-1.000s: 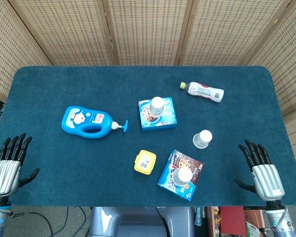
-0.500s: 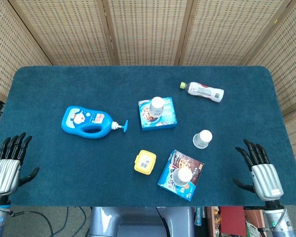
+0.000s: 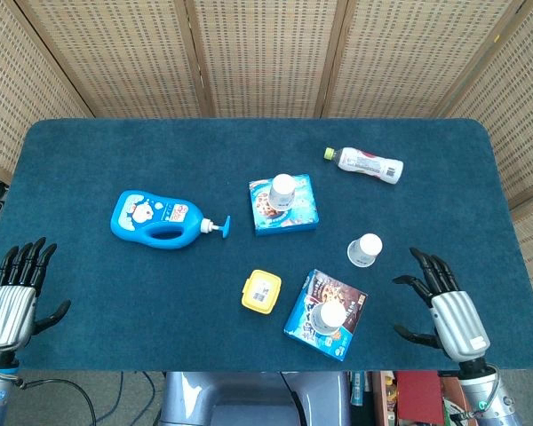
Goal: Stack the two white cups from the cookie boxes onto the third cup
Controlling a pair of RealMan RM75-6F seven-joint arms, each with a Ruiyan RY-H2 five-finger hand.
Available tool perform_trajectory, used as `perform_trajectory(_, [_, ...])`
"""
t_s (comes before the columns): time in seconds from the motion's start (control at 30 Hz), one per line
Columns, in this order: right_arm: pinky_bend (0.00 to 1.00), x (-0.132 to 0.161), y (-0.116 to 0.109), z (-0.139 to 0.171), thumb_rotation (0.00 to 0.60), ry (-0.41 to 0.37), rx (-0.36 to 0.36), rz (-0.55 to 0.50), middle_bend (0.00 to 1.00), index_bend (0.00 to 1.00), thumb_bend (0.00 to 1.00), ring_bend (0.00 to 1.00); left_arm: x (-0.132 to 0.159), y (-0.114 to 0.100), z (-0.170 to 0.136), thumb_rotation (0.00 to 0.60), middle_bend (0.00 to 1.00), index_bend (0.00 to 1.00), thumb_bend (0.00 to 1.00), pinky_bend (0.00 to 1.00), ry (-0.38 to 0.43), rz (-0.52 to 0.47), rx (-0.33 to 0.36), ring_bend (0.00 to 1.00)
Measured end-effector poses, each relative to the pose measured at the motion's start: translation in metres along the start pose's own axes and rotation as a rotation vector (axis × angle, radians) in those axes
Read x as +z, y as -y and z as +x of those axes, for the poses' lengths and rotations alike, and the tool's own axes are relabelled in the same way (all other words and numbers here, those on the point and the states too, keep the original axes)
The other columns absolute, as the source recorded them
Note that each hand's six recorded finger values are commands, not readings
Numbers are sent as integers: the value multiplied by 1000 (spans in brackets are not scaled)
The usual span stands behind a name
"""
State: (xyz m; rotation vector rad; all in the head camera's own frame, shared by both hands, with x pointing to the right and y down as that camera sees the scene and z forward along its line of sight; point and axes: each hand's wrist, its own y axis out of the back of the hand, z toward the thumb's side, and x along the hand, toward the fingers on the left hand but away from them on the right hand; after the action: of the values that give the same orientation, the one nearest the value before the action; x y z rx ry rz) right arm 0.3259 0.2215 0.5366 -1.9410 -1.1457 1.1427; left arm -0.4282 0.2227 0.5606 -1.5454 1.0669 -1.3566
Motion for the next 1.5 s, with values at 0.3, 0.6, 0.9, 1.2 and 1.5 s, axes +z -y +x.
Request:
perform_trajectory(0.3, [0,34,26,-8,600,-48,115,-55,66,340,125,0,2,-1,0,600,0,0,251,0,7,-5,1,0])
perform_trajectory(0.6, [0,53,45,-22,600,-58,159,-80,66,340,126,0,2,-1,-1,600,0,0,251,0,8,-1,1,0])
perform_trajectory(0.9, [0,66,62,-31,600,-76,183,-91,66,340,126,0,4,2,-1,600,0,0,251,0,15,7,-9,0])
perform_trajectory(1.2, [0,73,78,-40,600,-82,232,-90,66,340,126,0,6,2,-2,600,0,0,251,0,19,10,-8,0])
perform_trajectory(1.5, [0,70,82,-50,600,-58,263,-67,66,340,126,0,5,2,-3,600,0,0,252,0,19,11,-8,0])
